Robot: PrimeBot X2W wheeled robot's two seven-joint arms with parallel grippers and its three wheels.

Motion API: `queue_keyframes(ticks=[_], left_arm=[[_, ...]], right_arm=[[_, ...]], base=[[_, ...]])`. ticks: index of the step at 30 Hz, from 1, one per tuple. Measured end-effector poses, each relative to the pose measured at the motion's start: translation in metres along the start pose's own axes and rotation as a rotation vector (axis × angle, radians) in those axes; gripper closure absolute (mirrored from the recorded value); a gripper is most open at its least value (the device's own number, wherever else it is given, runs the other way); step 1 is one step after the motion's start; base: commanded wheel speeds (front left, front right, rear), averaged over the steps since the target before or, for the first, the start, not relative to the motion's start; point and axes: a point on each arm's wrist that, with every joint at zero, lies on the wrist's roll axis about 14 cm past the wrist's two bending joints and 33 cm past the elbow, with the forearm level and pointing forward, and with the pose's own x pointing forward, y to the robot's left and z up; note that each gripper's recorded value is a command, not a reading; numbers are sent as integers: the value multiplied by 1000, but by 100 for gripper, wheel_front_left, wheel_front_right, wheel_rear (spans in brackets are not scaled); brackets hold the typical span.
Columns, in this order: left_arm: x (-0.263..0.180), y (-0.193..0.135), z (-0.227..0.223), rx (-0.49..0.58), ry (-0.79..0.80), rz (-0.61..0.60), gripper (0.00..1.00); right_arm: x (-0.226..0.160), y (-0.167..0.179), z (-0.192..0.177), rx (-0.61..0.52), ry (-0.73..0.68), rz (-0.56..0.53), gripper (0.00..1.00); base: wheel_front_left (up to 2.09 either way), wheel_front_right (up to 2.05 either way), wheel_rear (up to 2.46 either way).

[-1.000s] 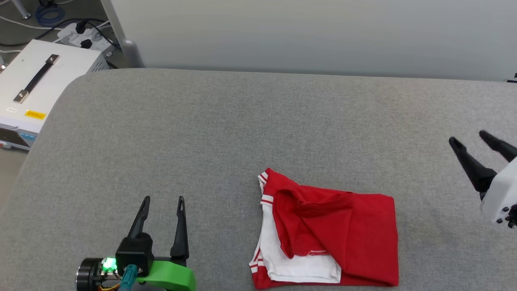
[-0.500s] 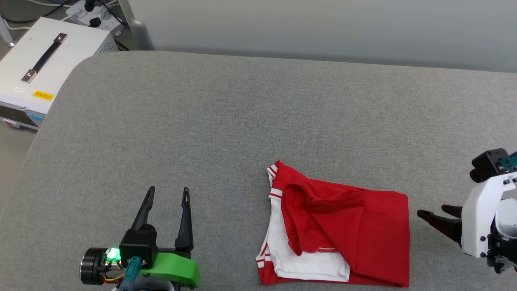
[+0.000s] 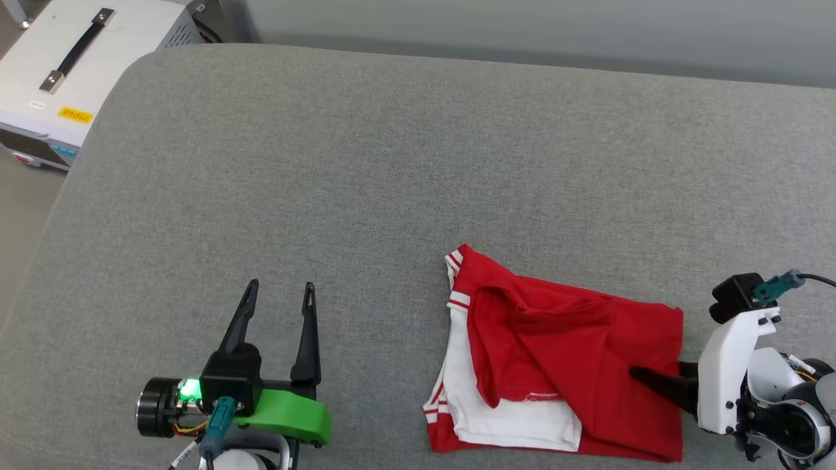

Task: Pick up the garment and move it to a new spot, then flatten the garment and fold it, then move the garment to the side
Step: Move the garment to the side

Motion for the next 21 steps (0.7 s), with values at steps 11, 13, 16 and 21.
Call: queue_keyframes(ticks=[11, 13, 16, 21], left_arm=[[3, 1, -3, 2, 10, 5, 0], [3, 0, -3, 1, 9, 2, 0], [3, -2, -2, -2, 4, -5, 0], [3, -4, 2, -8, -6, -11, 0]], right_arm=[[18, 3, -9, 19, 17, 34, 67], [17, 4, -8, 18, 1, 37, 100], [14, 7, -2, 16, -45, 50, 100], [5, 8, 10, -10, -112, 49, 100]], base=[[0, 0, 0], [0, 0, 0], [0, 0, 0], [0, 0, 0]])
